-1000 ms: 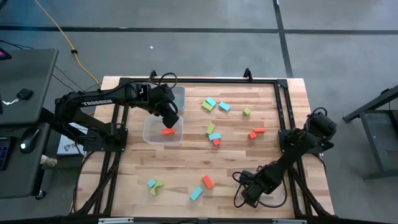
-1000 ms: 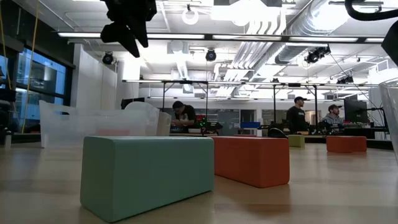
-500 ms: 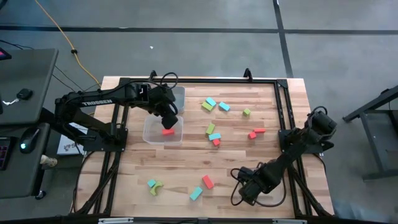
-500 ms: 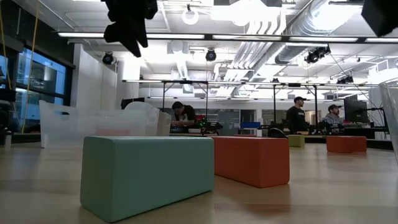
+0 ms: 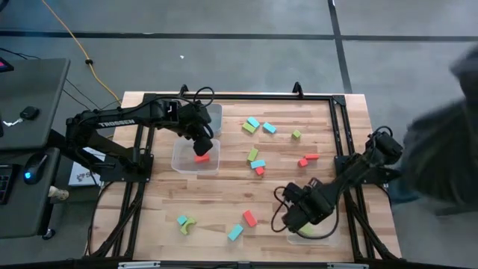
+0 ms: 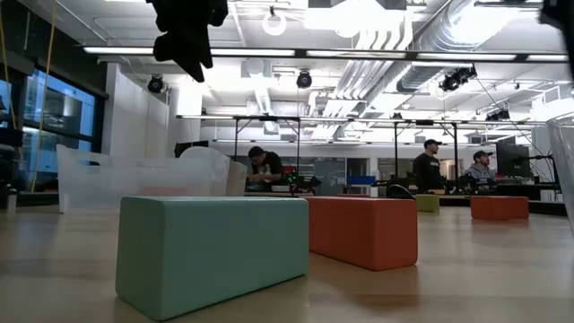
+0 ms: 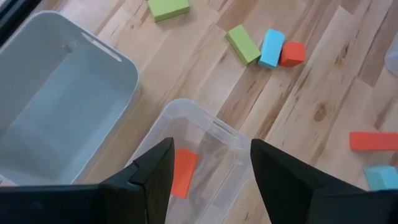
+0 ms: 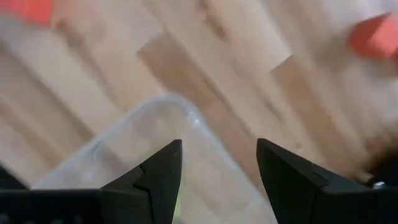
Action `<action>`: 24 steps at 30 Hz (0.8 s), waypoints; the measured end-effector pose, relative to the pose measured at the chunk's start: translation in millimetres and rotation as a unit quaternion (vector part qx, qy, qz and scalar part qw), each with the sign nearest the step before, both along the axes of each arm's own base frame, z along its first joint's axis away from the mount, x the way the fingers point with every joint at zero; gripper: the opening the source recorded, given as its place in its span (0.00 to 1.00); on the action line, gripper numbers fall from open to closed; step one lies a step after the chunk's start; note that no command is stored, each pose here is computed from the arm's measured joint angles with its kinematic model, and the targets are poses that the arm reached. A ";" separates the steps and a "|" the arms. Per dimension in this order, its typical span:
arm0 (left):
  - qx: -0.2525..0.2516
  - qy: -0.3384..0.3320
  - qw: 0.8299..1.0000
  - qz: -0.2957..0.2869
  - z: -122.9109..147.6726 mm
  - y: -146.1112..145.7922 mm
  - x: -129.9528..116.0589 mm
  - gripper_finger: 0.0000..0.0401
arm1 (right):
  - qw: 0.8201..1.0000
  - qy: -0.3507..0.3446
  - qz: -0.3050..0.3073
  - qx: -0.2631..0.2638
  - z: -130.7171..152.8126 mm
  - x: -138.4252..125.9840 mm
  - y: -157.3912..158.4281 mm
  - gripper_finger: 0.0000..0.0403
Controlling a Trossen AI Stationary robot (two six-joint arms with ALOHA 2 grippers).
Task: Sort & place blocks by color
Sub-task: Put the blue block into the gray bin
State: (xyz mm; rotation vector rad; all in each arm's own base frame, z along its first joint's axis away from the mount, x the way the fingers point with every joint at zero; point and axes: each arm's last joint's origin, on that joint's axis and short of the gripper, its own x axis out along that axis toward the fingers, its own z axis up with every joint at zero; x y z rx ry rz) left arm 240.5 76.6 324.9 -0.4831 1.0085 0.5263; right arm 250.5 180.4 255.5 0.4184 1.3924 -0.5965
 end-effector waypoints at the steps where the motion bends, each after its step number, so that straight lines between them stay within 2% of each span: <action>1: -0.002 0.000 1.000 0.000 0.0 0.4 -0.2 0.48 | 1.000 -0.004 -0.004 -0.009 2.8 1.8 -2.9 0.49; 9: -0.035 -0.014 0.998 0.048 0.0 -2.0 0.6 0.53 | 0.996 -0.003 -0.039 -0.083 18.2 12.9 -34.6 0.49; 15: -0.037 -0.017 0.999 0.032 0.2 -12.4 4.1 0.53 | 0.992 0.027 -0.039 -0.121 30.4 17.7 -59.1 0.49; 20: -0.002 -0.055 0.998 -0.016 5.1 -11.6 12.3 0.53 | 0.992 0.013 -0.009 -0.129 43.6 26.2 -72.8 0.49; 24: 0.045 -0.106 0.991 -0.065 12.7 -8.6 21.7 0.53 | 0.992 -0.002 -0.009 -0.128 54.5 31.4 -82.6 0.49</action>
